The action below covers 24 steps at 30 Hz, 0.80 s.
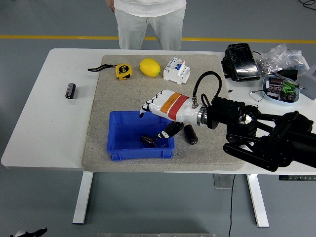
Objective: Pick up the battery,place it into the box
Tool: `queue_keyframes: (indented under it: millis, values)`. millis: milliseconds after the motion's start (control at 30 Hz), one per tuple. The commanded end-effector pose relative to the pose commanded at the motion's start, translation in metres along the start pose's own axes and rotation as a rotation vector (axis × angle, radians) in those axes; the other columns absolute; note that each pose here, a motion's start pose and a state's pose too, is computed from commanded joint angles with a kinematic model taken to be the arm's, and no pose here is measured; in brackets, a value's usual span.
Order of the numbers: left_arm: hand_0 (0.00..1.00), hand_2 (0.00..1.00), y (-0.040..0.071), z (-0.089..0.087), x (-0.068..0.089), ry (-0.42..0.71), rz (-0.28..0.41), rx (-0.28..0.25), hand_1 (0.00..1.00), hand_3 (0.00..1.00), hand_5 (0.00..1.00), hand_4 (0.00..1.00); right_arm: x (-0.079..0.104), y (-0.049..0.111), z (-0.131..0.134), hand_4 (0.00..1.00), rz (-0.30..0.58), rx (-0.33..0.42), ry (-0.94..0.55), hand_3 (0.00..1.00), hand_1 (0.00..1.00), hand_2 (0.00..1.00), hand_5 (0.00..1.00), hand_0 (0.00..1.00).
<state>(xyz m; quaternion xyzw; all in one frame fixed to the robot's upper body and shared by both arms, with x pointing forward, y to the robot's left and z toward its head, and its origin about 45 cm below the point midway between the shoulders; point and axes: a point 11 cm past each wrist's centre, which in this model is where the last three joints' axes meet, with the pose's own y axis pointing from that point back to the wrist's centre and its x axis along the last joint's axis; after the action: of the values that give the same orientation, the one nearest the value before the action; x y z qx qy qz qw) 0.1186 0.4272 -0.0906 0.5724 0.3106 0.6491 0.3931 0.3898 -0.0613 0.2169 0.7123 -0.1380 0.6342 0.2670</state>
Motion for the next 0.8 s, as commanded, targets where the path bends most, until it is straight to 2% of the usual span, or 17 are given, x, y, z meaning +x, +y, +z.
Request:
queue_keyframes:
  millis: [33, 67, 300, 433, 467, 567, 633, 800]
  values:
    - [0.692, 0.725, 0.0, 0.0, 0.0, 0.001, 0.0, 0.0, 0.638, 0.621, 0.484, 0.64, 0.0, 0.0, 0.0, 0.916, 0.0, 0.001, -0.002, 0.763, 0.681, 0.775, 0.276, 0.666]
    - [0.691, 0.722, 0.0, 0.0, 0.0, 0.001, 0.001, 0.0, 0.634, 0.622, 0.483, 0.64, 0.001, 0.0, 0.0, 0.93, 0.001, 0.001, -0.002, 0.812, 0.713, 0.798, 0.279, 0.718]
    - [0.692, 0.723, 0.0, 0.0, 0.001, 0.003, 0.002, 0.002, 0.632, 0.621, 0.484, 0.641, 0.009, 0.004, 0.003, 0.931, 0.012, 0.001, 0.01, 0.811, 0.708, 0.79, 0.28, 0.709]
    - [0.692, 0.723, -0.001, -0.001, 0.002, 0.005, 0.004, 0.002, 0.632, 0.621, 0.484, 0.641, 0.024, 0.018, 0.021, 0.931, 0.032, -0.037, 0.015, 0.811, 0.708, 0.79, 0.28, 0.709]
    - [0.687, 0.72, -0.001, -0.001, 0.002, 0.006, 0.005, 0.003, 0.628, 0.622, 0.482, 0.64, 0.026, 0.021, 0.025, 0.948, 0.034, -0.045, 0.016, 0.781, 0.678, 0.743, 0.28, 0.663]
    - [0.687, 0.72, -0.001, -0.002, 0.003, 0.006, 0.007, 0.002, 0.628, 0.622, 0.482, 0.64, 0.033, 0.034, 0.043, 0.948, 0.029, -0.087, 0.016, 0.781, 0.678, 0.743, 0.28, 0.663]
    - [0.687, 0.72, -0.001, -0.002, 0.003, 0.005, 0.007, 0.002, 0.628, 0.622, 0.482, 0.64, 0.033, 0.04, 0.052, 0.948, 0.02, -0.107, 0.016, 0.781, 0.678, 0.743, 0.28, 0.663]
    - [0.687, 0.722, -0.001, -0.002, 0.002, 0.003, 0.006, 0.004, 0.628, 0.622, 0.483, 0.64, 0.009, 0.051, 0.068, 0.963, -0.085, -0.133, 0.045, 0.777, 0.681, 0.741, 0.295, 0.682]
